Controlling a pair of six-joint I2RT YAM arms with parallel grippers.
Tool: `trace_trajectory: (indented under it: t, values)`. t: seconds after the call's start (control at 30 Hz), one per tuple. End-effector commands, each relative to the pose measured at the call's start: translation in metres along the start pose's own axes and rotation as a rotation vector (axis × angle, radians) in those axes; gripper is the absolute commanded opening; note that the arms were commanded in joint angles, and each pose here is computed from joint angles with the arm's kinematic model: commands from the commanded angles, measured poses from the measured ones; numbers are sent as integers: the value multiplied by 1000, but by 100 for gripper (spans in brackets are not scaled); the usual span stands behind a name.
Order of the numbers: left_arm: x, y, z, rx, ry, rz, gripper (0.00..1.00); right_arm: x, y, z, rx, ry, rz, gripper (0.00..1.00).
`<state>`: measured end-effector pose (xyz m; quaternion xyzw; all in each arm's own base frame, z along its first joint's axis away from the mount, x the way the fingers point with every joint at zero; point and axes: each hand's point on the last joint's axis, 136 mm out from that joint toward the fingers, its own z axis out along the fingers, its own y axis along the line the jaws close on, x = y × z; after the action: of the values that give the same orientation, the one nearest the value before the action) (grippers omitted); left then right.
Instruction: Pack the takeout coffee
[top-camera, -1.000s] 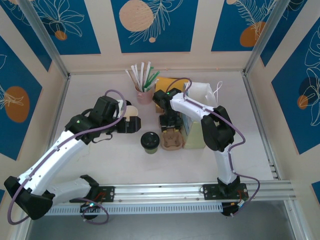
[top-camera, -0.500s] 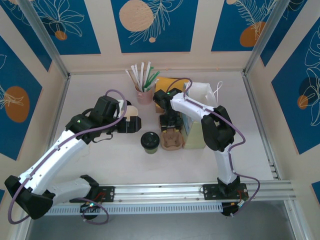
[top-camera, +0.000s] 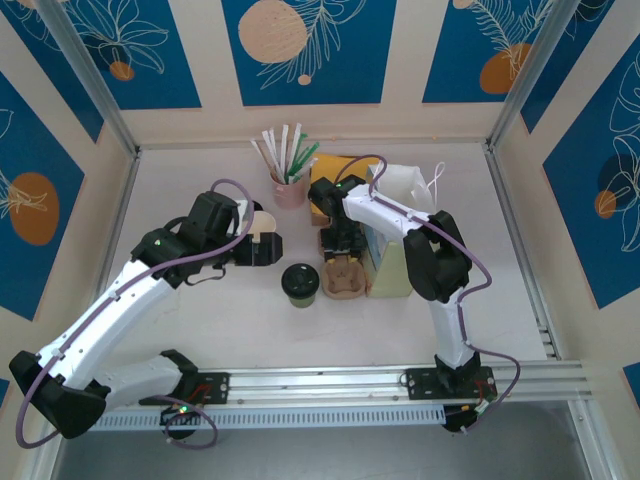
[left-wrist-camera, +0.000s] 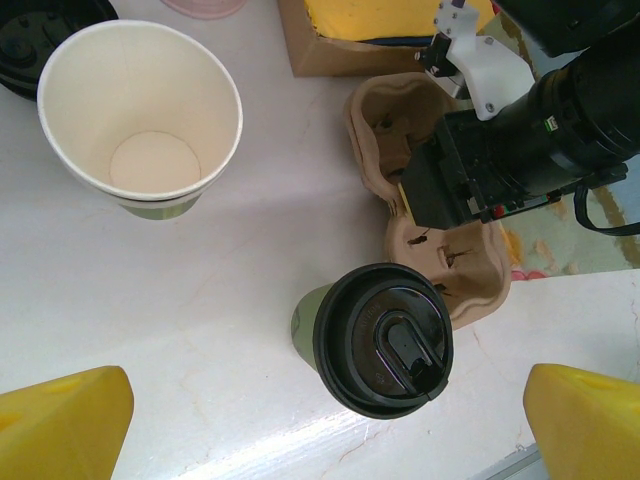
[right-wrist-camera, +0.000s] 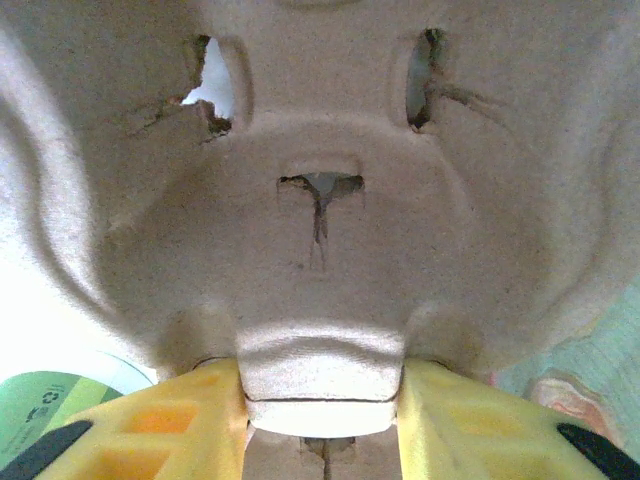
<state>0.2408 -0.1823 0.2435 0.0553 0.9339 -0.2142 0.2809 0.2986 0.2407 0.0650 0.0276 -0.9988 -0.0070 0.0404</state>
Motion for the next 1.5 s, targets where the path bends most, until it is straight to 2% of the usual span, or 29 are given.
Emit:
trace_trajectory:
  t: [0.0, 0.57, 0.8, 1.0, 1.2, 1.4, 1.47]
  values:
    - [-7, -5, -4, 24, -20, 8, 100, 3, 2, -11, -28, -7, 5, 39]
    - [-9, -8, -2, 39, -20, 10, 100, 11, 2, -48, -37, -54, 4, 38]
    - [-7, -12, 2, 63, -10, 10, 100, 11, 4, -48, -35, -58, -1, 38]
    - [-3, -26, 23, 145, 38, -33, 100, 10, 4, -40, -32, -52, 1, 38]
    - [-8, -48, 55, 257, 94, -134, 100, 10, 6, -37, -38, -50, 4, 38]
    - [-20, -51, 84, 275, 127, -221, 88, 10, 5, -37, -39, -53, 8, 38]
    - [-23, -53, 95, 309, 140, -261, 79, 11, 6, -37, -43, -53, 10, 38]
